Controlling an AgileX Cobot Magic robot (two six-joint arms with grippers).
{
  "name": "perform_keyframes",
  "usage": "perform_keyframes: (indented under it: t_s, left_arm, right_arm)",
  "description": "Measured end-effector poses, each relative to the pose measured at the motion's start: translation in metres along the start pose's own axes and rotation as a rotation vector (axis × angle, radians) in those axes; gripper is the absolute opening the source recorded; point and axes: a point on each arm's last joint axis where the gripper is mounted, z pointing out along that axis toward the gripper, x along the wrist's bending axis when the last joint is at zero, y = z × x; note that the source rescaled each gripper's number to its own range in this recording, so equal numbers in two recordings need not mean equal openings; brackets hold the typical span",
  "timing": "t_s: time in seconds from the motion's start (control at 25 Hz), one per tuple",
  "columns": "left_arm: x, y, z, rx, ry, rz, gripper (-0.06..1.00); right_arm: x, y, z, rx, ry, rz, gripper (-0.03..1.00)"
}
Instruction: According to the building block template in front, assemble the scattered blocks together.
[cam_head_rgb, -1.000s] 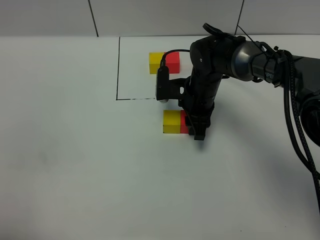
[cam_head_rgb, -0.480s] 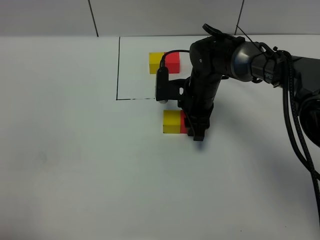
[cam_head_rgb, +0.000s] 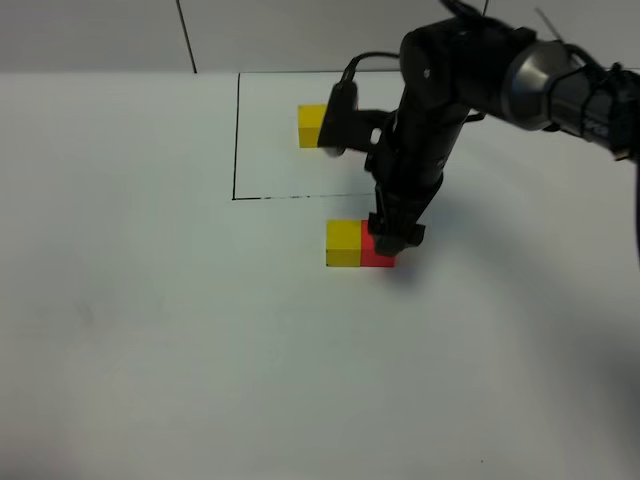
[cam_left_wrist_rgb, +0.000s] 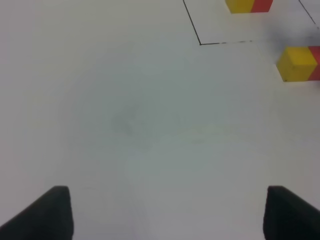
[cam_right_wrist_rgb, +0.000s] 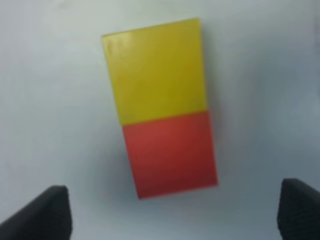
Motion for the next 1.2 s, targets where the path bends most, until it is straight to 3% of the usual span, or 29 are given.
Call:
perform_keyframes:
  t_s: [0.16, 0.32, 0.52, 0.76, 1.2]
  left_arm:
    - [0.000, 0.000, 0.000, 0.000, 0.000, 0.000, 0.71]
    - [0.000, 0.000, 0.000, 0.000, 0.000, 0.000, 0.71]
    - [0.000, 0.000, 0.000, 0.000, 0.000, 0.000, 0.71]
    - [0.000, 0.000, 0.000, 0.000, 0.000, 0.000, 0.71]
    - [0.000, 0.000, 0.000, 0.000, 0.000, 0.000, 0.71]
  right_arm:
    - [-0.028, -0.027, -0.048, -0.097, -0.077, 0.360, 0.94]
    - [-0.067, -0.069, -0.091, -0.251, -0.193, 0.730, 0.99]
    - [-0.081, -0.121, -0.138, -0.327, -0.287, 0.951, 1.00]
    - [-0.045, -0.164, -0.183, -0.399, -0.382, 1.028, 1.00]
    - [0.086, -0.214, -0.215, -0.489, -0.447, 1.102, 1.00]
